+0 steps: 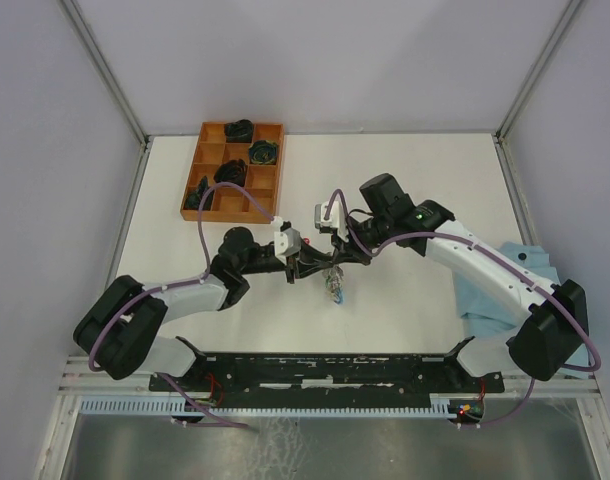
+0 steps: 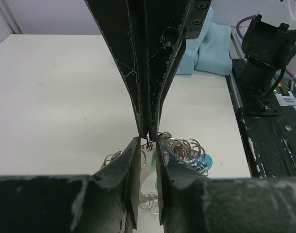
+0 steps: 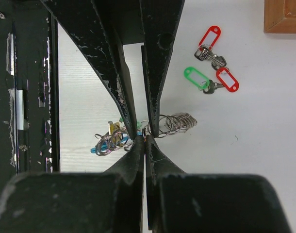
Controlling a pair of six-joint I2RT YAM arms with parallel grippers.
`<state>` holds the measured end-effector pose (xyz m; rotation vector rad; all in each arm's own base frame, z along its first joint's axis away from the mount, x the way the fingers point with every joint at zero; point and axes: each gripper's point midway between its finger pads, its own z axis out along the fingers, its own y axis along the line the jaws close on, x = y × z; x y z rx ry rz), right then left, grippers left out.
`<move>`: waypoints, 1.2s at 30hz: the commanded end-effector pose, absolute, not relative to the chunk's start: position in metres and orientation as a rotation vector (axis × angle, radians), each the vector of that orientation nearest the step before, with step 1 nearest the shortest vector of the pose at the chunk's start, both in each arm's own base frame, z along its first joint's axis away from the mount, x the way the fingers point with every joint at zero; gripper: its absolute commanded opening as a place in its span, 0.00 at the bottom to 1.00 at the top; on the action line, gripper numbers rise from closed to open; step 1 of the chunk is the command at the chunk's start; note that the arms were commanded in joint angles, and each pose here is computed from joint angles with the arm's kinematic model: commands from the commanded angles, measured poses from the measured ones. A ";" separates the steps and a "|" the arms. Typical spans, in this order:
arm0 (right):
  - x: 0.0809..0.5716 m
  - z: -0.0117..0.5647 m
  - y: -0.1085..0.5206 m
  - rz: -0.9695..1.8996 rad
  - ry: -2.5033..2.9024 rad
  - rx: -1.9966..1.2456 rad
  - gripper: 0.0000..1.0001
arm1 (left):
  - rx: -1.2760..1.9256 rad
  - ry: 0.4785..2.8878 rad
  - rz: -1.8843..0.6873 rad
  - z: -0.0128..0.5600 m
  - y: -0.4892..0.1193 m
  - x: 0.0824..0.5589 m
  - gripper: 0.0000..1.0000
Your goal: Put the keys on the keyring
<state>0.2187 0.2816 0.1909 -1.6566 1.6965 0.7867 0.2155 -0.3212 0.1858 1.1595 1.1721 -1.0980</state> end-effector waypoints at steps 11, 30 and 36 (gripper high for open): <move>0.212 0.209 0.294 0.862 1.598 -1.664 0.02 | 1.222 1.118 -1.077 0.190 -0.330 0.214 0.03; 0.227 0.196 0.252 0.698 1.740 -1.311 0.47 | 1.040 1.104 -1.039 0.203 -0.315 0.216 0.03; 0.223 0.179 0.263 0.767 1.682 -1.331 0.50 | 1.031 1.090 -1.038 0.206 -0.313 0.214 0.03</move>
